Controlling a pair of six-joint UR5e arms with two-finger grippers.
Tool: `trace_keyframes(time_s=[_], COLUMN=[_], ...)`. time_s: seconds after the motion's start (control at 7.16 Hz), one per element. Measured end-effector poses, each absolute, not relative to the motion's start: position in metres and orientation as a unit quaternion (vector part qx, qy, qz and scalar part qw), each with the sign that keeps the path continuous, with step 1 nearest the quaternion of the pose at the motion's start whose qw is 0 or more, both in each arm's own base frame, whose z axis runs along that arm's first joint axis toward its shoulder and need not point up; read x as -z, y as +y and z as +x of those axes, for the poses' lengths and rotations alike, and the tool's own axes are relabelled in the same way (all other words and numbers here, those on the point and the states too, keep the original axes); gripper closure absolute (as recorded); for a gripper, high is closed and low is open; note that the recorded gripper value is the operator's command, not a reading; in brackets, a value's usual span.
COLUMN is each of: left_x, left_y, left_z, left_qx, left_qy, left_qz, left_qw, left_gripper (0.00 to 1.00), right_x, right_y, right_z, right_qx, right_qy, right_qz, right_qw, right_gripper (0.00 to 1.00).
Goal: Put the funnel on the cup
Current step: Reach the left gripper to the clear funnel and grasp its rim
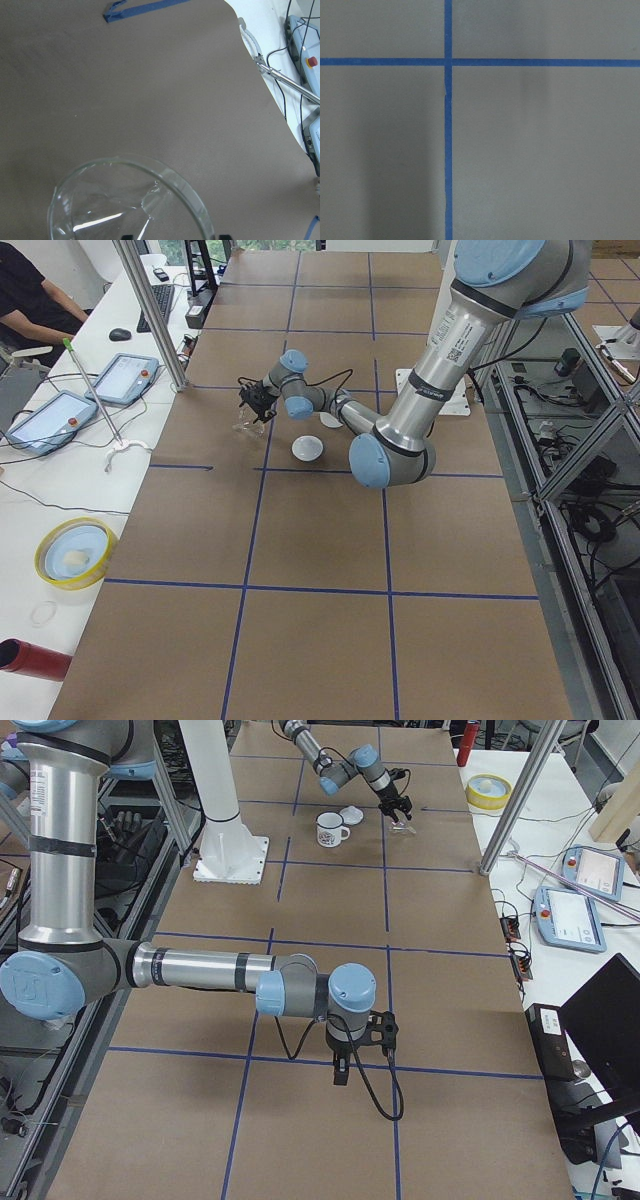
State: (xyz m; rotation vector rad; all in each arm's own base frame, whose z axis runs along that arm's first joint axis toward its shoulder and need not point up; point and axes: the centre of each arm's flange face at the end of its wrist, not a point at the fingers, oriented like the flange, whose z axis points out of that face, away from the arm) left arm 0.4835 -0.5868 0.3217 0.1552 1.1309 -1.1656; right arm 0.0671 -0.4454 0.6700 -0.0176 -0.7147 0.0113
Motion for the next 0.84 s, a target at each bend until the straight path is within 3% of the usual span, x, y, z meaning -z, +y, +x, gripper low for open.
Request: trace_keyframes(time_s=[0.42, 0.84], left_x=[-0.304, -0.258], left_y=[-0.586, -0.58], left_z=[0.477, 0.41], left_qx=[0.509, 0.47], left_qy=[0.522, 0.568], left_qz=[0.077, 0.049], left_qw=[0.68, 0.674], left_gripper=[1.0, 1.0], right_x=[-0.67, -0.67], right_y=[-0.445, -0.445], right_z=[0.067, 0.067], right_qx=[-0.006, -0.006], right_qy=[-0.35, -0.35], right_qz=[-0.009, -0.009], right_qw=[0.937, 0.937], right_gripper=[0.0, 0.0])
